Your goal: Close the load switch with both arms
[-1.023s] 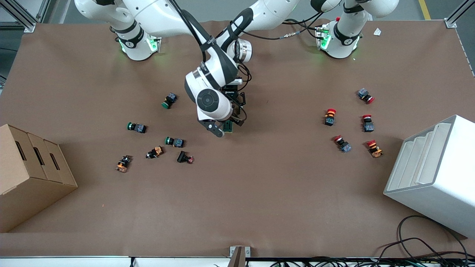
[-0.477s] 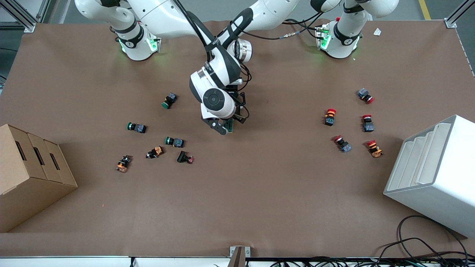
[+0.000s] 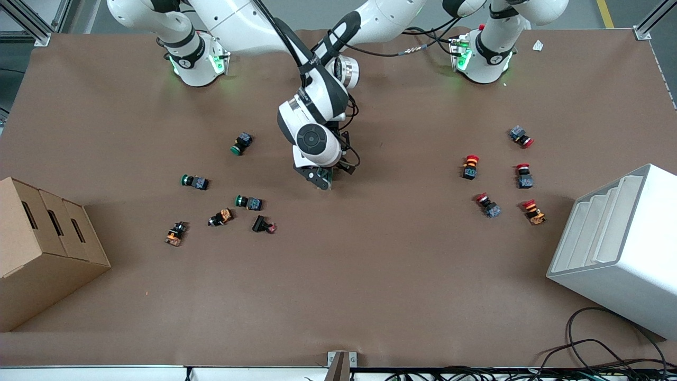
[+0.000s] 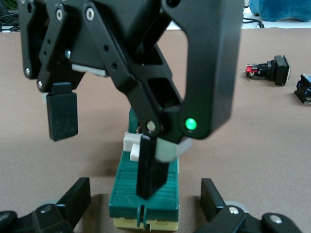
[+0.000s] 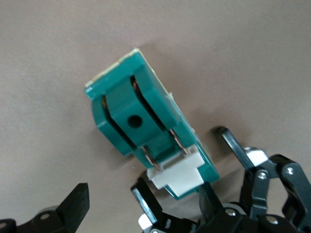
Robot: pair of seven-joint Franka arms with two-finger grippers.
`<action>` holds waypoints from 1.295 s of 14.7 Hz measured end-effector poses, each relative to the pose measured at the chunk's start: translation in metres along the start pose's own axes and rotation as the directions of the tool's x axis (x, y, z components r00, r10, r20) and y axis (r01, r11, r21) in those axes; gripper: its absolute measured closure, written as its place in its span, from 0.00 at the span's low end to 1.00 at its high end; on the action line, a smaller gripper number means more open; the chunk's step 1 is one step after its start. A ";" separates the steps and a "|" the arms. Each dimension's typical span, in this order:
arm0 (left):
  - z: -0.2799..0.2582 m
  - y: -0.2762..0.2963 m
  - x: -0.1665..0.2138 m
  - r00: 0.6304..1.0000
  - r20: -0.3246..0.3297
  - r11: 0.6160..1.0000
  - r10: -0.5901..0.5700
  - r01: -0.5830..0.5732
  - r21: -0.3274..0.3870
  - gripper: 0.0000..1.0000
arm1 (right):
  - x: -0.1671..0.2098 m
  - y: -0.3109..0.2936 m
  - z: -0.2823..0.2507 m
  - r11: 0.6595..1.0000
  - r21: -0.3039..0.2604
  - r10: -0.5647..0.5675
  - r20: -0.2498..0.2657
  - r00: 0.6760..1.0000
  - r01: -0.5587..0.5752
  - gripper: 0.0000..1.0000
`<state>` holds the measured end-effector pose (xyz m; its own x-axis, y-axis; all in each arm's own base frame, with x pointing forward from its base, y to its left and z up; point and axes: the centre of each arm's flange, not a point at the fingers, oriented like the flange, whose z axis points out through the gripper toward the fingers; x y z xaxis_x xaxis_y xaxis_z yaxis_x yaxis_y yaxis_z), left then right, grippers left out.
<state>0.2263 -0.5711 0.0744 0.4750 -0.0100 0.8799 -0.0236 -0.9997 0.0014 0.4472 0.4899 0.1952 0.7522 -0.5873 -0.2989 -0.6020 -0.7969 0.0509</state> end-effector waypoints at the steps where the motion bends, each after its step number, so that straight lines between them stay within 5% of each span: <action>1: 0.000 0.000 0.000 1.000 0.000 1.000 0.000 0.000 0.000 0.00 | 0.001 0.000 0.000 1.000 0.003 0.004 0.002 1.000 -0.004 0.00; 12: 0.000 0.000 0.000 1.000 -0.001 1.000 0.001 -0.001 0.000 0.00 | 0.007 -0.003 -0.022 0.999 0.024 0.035 0.021 0.999 -0.036 0.00; 19: 0.000 0.000 0.000 1.000 -0.002 1.000 0.001 -0.001 0.000 0.00 | 0.041 -0.014 -0.057 0.990 0.123 0.070 -0.006 0.998 -0.068 0.00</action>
<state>0.2260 -0.5710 0.0741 0.4729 -0.0107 0.8811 -0.0243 -0.9997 0.0009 0.5016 0.4694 0.2364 0.7099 -0.6423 -0.2889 -0.6805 -0.7313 -0.0465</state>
